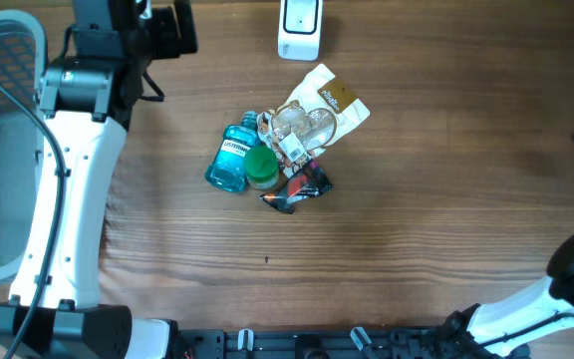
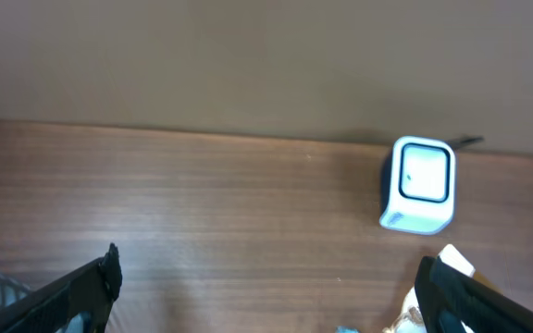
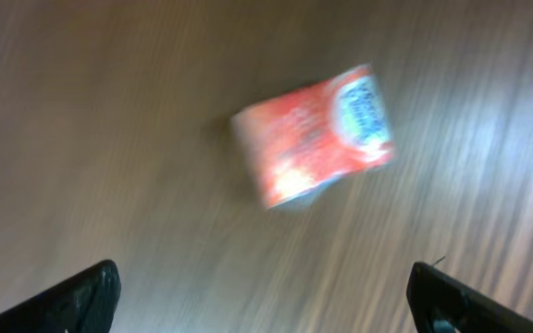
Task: Scan the item barcode
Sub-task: 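Carry the tissue pack to the right table edge and release it, then reach the right gripper down to the green jar and grasp it, then lift the green jar out of the pile with the right gripper, then carry the green jar up toward the scanner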
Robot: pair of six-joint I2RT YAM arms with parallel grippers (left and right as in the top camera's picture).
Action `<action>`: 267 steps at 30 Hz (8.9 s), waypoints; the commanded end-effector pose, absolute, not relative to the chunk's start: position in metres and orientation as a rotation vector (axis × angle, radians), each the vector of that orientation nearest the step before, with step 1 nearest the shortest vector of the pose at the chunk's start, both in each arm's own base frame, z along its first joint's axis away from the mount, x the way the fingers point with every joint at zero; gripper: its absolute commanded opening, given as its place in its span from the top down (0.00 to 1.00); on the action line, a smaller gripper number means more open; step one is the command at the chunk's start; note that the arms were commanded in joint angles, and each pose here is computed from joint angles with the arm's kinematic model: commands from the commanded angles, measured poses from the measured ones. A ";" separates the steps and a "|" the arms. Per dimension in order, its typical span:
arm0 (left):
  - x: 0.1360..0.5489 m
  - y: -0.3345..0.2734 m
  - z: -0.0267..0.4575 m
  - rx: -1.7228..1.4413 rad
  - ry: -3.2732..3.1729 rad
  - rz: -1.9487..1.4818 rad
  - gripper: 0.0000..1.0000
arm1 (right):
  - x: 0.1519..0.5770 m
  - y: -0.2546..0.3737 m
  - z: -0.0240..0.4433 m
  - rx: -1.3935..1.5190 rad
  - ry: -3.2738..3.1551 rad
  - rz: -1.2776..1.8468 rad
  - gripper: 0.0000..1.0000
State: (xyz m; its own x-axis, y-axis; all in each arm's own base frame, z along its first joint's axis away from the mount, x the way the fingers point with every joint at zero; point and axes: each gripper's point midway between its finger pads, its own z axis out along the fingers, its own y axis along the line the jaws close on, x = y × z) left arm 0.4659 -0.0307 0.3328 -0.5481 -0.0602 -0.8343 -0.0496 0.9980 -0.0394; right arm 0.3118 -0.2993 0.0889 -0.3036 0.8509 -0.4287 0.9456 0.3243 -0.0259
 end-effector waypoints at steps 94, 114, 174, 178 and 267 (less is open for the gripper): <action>0.415 0.080 0.309 -0.708 2.207 0.093 0.00 | 0.354 0.327 0.056 1.774 2.463 0.664 0.00; 0.422 0.081 0.294 -0.713 2.244 0.103 0.00 | 0.355 0.344 0.029 1.481 2.681 0.706 0.27; 0.425 0.081 0.278 -0.720 2.290 0.116 0.00 | 0.326 0.246 0.084 0.246 3.084 -0.001 0.00; 0.424 0.081 0.277 -0.721 2.297 0.118 0.00 | 0.299 0.238 0.085 0.846 3.093 -0.068 0.00; 0.420 0.081 0.266 -0.719 2.345 0.134 0.00 | 0.344 0.232 0.030 0.710 3.107 0.194 0.00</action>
